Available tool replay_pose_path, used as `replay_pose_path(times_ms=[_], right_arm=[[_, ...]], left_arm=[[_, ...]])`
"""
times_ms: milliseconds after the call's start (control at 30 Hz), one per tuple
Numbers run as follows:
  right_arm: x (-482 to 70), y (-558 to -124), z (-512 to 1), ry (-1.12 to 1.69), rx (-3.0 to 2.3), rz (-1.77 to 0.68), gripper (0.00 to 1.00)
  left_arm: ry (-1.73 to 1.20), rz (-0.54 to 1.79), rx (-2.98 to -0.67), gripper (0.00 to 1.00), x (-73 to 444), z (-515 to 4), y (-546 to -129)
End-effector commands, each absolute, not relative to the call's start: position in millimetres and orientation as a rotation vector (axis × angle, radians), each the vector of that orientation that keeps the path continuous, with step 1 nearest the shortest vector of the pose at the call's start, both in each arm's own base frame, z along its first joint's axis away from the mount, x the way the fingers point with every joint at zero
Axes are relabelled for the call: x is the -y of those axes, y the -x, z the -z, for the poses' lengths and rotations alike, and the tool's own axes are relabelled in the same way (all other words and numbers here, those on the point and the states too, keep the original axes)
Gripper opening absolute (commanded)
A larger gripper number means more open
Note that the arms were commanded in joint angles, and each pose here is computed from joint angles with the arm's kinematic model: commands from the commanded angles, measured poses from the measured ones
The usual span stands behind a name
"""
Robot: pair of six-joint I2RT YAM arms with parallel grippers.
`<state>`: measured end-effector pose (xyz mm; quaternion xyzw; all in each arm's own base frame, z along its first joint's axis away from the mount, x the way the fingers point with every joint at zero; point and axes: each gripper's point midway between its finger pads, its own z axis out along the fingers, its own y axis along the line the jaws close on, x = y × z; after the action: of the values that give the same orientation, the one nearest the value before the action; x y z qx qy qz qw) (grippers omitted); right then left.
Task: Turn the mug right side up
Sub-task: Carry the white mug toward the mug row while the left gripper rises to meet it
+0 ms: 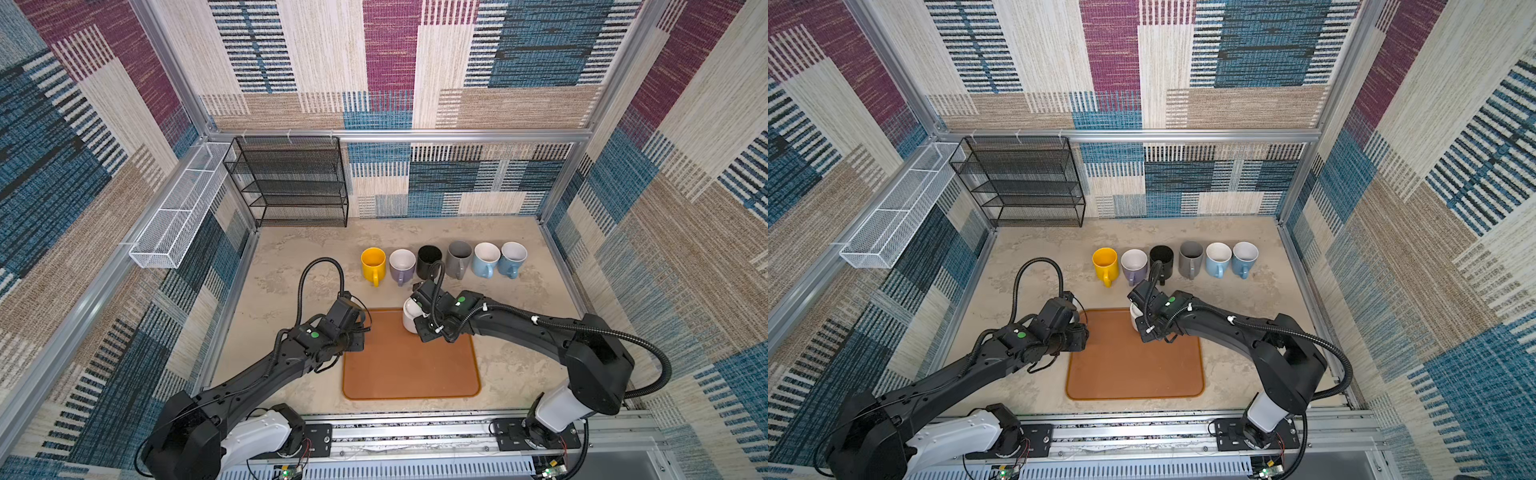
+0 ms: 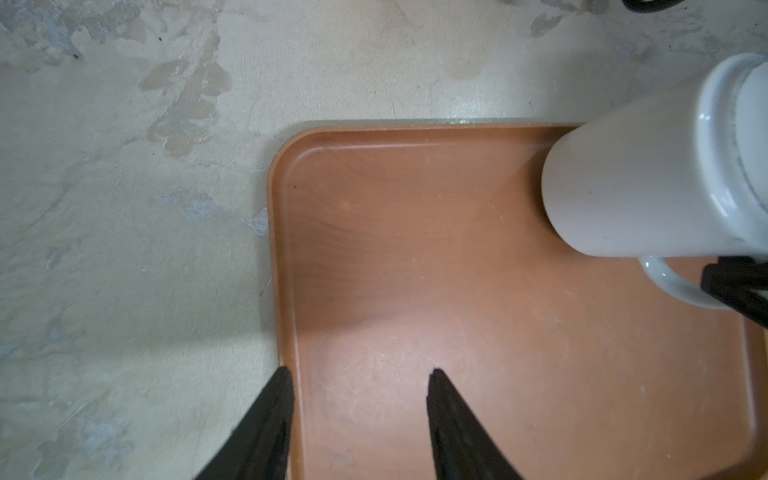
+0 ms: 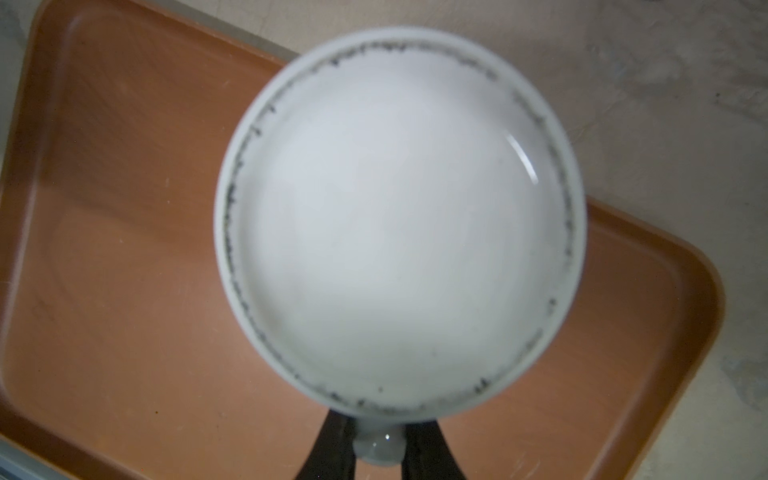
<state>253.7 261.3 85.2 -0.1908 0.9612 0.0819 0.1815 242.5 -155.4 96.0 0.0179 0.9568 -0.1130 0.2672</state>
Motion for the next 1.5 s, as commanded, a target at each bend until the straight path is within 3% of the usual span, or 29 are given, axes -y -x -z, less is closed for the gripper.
replay_pose_path(times_ms=[0,667,1000,1467], right_arm=[[-279.4,-263.5,-100.5,0.550,-2.625,-0.345,0.00],[-314.3,-288.5,-196.7,0.416,-2.241,-1.086,0.00],[-309.5,-290.2,-251.2,0.306,-1.997,-1.369,0.00],[-291.8,-306.5,-304.9,0.240,-1.722,-1.535,0.00]], left_arm=[[-0.041,0.314,-2.584,0.49,156.1,-100.4,-241.8],[-0.123,0.476,-2.504,0.47,181.3,-156.3,-257.0],[-0.190,0.706,-2.401,0.45,211.7,-203.7,-283.4],[-0.175,1.174,-2.181,0.45,239.0,-258.2,-298.2]])
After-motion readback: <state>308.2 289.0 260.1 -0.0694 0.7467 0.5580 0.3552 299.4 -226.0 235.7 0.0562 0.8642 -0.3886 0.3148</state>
